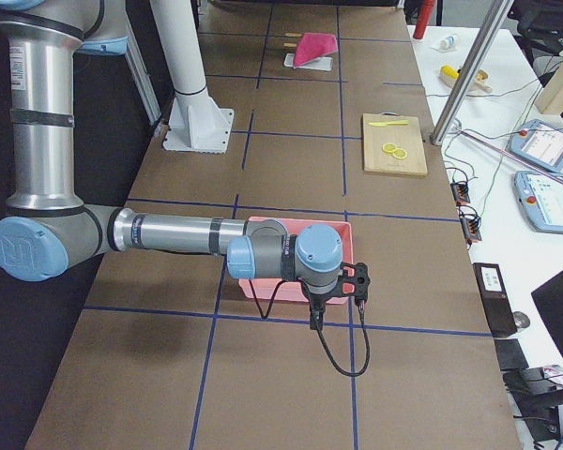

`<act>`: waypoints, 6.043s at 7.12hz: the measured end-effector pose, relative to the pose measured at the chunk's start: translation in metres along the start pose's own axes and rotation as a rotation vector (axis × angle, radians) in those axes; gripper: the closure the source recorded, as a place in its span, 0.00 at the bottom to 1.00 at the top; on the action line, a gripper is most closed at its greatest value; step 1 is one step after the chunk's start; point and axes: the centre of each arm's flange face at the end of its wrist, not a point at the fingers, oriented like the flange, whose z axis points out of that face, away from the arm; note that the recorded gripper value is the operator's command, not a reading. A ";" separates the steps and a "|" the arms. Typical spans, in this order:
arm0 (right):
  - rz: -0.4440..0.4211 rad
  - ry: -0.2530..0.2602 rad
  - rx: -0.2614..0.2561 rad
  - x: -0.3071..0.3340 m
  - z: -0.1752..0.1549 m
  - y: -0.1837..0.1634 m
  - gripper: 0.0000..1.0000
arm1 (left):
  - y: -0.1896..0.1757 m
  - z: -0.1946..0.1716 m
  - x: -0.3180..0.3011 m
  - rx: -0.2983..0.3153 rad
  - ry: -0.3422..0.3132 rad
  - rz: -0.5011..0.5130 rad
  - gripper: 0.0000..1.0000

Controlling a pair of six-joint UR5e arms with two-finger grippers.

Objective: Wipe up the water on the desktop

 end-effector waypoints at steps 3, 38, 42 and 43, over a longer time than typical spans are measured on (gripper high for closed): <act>-0.006 -0.001 0.006 -0.004 -0.002 -0.001 0.00 | -0.007 -0.012 0.014 0.026 0.008 0.018 0.00; -0.112 -0.110 -0.021 -0.151 0.016 -0.043 0.00 | -0.005 0.042 0.239 -0.028 0.373 0.048 0.92; -0.111 -0.110 -0.021 -0.151 0.016 -0.043 0.00 | -0.001 0.041 0.240 -0.063 0.409 0.050 1.00; -0.112 -0.110 -0.020 -0.151 0.015 -0.043 0.00 | -0.001 0.040 0.239 -0.063 0.412 0.047 1.00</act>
